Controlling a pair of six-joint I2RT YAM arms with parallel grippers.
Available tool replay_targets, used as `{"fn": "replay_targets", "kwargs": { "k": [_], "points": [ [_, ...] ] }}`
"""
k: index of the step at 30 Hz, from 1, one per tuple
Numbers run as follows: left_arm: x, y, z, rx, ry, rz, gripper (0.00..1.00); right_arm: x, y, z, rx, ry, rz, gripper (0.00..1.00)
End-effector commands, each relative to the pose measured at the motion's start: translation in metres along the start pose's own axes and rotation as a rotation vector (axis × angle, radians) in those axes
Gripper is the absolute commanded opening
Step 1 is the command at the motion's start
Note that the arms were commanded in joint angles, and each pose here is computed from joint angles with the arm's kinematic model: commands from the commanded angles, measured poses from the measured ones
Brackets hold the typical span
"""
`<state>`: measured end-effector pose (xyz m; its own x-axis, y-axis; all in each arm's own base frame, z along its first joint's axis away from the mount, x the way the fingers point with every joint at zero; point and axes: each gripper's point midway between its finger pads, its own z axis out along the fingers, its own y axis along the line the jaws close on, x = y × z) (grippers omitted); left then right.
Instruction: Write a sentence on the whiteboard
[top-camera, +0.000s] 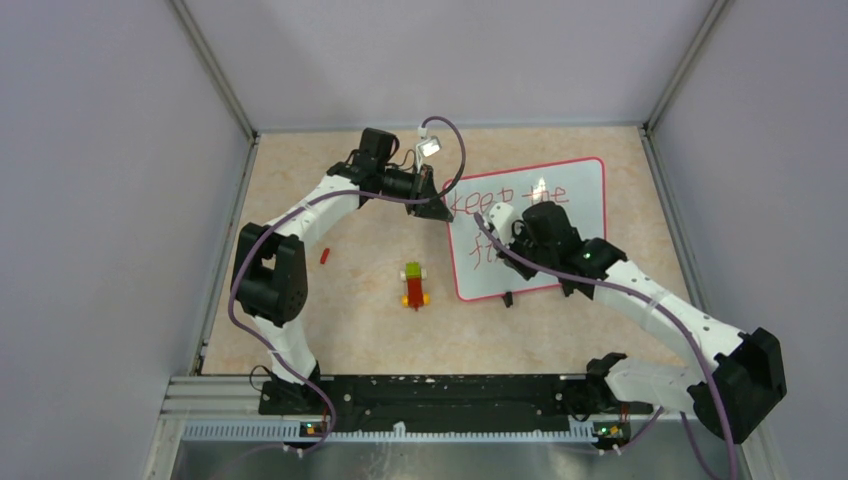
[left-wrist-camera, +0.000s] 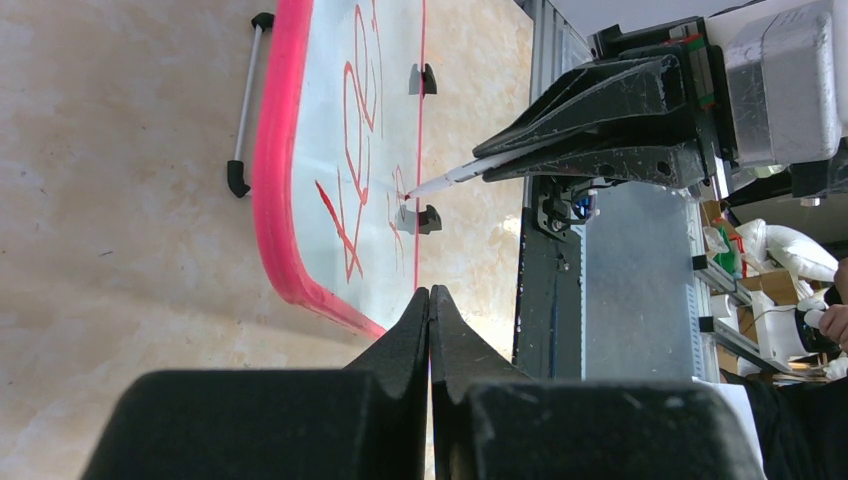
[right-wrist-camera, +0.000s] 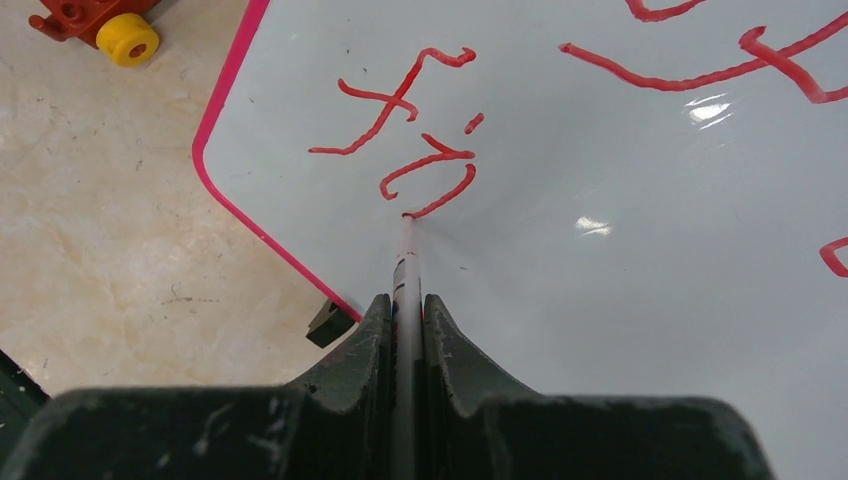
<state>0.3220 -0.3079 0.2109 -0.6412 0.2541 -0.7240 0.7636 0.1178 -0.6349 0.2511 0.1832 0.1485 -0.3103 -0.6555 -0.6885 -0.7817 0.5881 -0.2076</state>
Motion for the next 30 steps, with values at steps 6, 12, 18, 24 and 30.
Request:
{"fn": "replay_targets", "kwargs": {
  "k": [6, 12, 18, 24, 30],
  "points": [
    [-0.006, -0.005, 0.000, 0.006, -0.010, 0.048, 0.00, -0.036, -0.041, -0.021, 0.161, -0.101, 0.020, 0.00],
    [-0.005, -0.004, 0.000, 0.008, -0.009, 0.045, 0.00, -0.036, -0.050, -0.025, 0.184, -0.106, 0.029, 0.00],
    [-0.004, -0.003, 0.001, 0.006, -0.007, 0.041, 0.00, -0.034, -0.052, -0.026, 0.184, -0.104, 0.033, 0.00],
    [-0.005, -0.006, 0.000, 0.013, -0.010, 0.048, 0.04, -0.042, -0.030, -0.034, 0.061, -0.139, 0.023, 0.00],
    [0.000, -0.004, 0.001, 0.015, -0.005, 0.037, 0.27, -0.042, -0.019, -0.043, 0.014, -0.157, 0.035, 0.00]
  ]
}}
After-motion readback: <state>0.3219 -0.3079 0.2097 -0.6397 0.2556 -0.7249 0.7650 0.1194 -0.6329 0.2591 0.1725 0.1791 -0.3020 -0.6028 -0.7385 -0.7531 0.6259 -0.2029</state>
